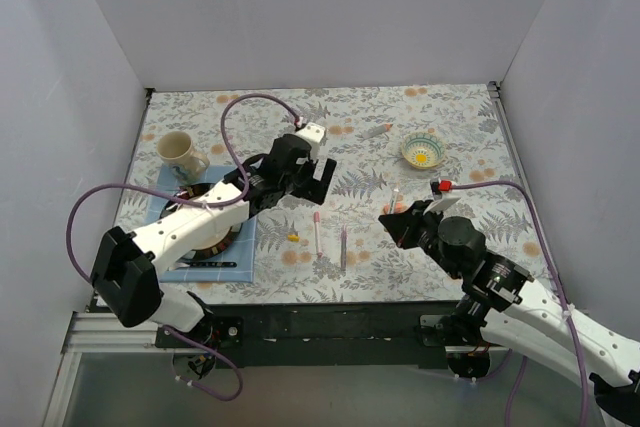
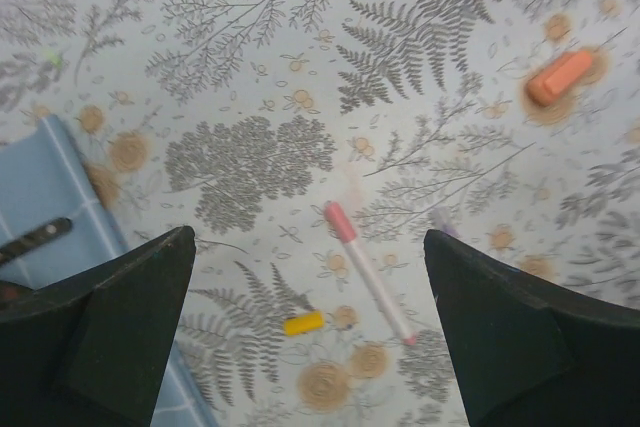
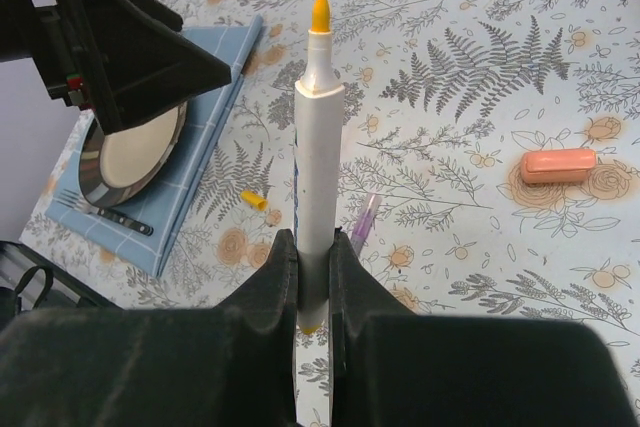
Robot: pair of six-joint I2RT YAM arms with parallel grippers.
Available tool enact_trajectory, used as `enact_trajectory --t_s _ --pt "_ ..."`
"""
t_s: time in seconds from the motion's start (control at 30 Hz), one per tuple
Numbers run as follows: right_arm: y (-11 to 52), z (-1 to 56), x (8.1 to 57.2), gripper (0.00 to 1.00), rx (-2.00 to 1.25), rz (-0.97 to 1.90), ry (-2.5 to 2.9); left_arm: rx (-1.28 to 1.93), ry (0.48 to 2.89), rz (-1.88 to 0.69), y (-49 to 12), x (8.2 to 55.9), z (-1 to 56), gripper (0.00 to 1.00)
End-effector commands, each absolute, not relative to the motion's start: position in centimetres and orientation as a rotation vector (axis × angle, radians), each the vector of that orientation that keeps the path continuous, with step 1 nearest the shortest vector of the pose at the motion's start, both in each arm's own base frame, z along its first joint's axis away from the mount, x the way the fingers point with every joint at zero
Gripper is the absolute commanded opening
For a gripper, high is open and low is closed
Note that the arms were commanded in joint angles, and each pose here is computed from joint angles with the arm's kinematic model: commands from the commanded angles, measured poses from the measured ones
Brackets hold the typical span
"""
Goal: Insert the pens into the pen caps
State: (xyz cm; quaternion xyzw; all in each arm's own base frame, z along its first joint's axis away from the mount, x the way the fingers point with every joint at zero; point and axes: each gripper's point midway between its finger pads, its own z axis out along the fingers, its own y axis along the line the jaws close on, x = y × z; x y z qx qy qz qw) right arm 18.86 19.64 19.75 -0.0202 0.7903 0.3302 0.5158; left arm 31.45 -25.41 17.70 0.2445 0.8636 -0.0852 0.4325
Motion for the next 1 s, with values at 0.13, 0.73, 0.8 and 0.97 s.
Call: enact_trajectory --t_s 0.13,0.73,0.8,0.97 --pt "18.9 21.8 18.8 0.01 0.007 0.838 1.819 -0.328 2.157 -0.772 -24.7 29.2 25.0 0.98" --pt "19.1 21.3 18.3 0.01 0.016 0.872 1.830 -1.759 2.327 -0.372 -22.3 24.9 13.2 0.54" --pt "19.0 21.2 18.3 0.01 0.018 0.871 1.829 -1.810 2.295 -0.382 -22.3 24.9 12.6 0.54" --pt "18.9 21.1 18.3 0.01 0.019 0.869 1.830 -1.926 2.258 -0.365 -22.2 24.8 10.0 0.54"
